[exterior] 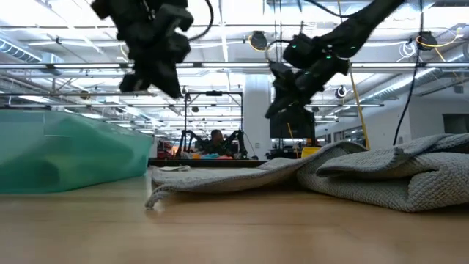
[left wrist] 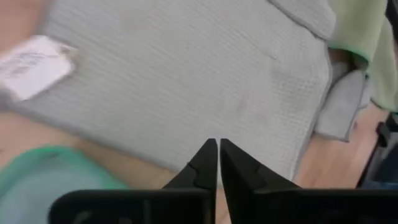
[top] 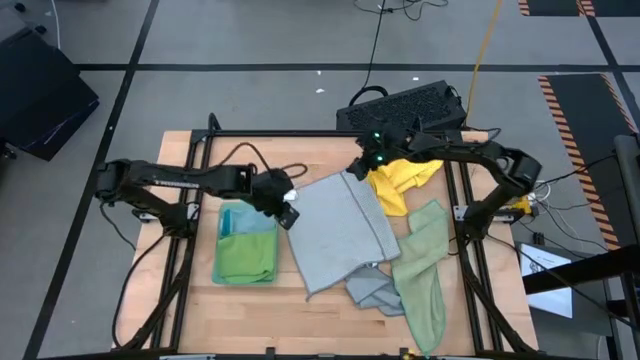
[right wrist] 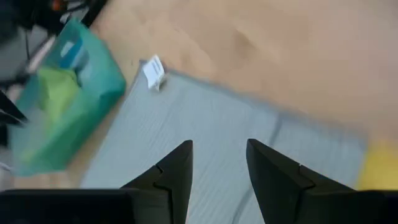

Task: Fold microfiber towels
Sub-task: Fold the top gray microfiber cloth

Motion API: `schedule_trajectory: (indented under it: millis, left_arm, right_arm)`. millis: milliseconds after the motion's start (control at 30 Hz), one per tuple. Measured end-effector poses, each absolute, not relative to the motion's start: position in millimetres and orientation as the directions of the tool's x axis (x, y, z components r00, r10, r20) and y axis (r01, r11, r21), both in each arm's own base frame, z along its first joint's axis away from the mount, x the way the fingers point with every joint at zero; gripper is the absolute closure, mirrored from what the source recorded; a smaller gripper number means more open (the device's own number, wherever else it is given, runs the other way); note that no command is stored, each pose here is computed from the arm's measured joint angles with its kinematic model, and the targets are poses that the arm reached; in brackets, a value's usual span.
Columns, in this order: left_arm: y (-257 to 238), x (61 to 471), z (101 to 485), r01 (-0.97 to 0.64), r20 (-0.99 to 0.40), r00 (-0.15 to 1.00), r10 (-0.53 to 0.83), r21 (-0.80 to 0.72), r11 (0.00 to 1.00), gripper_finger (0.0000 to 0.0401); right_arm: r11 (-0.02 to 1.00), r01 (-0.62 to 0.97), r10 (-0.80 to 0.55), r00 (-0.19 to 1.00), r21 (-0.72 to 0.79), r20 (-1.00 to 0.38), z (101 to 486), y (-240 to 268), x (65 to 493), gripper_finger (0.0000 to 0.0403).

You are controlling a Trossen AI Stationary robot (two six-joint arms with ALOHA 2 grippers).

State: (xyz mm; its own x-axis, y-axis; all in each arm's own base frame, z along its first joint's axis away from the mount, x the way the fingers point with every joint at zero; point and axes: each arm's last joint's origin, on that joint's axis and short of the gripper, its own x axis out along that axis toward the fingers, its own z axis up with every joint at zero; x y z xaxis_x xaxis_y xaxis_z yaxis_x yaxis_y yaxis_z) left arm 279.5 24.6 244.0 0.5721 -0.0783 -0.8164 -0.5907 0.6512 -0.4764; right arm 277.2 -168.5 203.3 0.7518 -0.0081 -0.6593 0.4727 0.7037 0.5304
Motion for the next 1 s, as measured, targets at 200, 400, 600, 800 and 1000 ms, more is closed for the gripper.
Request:
schedule_trajectory:
  millis: [200, 400, 600, 800, 1000]
  left_arm:
    - [43.1, 273.6, 277.8, -0.7, -0.852, 0.519, 0.069, -0.378, 0.606, 0.0348]
    - [84.0, 256.2, 273.6, -0.839, -0.907, 0.409, 0.104, -0.328, 0.434, 0.0284]
    - [116.9, 253.5, 259.0, -0.861, -0.925, 0.373, 0.079, -0.313, 0.4, 0.0207]
    - [133.9, 258.5, 249.6, -0.868, -0.919, 0.385, 0.088, -0.328, 0.372, 0.0169]
    - [137.2, 261.5, 245.9, -0.865, -0.915, 0.394, 0.083, -0.339, 0.37, 0.0167]
  right_arm:
    - [0.895, 0.321, -0.03, 0.735, 0.309, -0.677, 200.4, -191.6, 304.5, 0.0259]
    - [0.866, 0.285, 0.088, 0.722, 0.41, -0.686, 185.3, -213.6, 314.2, 0.0259]
    - [0.866, 0.308, 0.103, 0.663, 0.395, -0.742, 189.4, -207.8, 305.7, 0.0259]
    - [0.943, 0.19, 0.089, 0.649, 0.274, -0.755, 182.9, -209.7, 307.8, 0.0259]
    - [0.96, 0.135, 0.114, 0.605, 0.243, -0.788, 160.4, -215.2, 307.4, 0.0259]
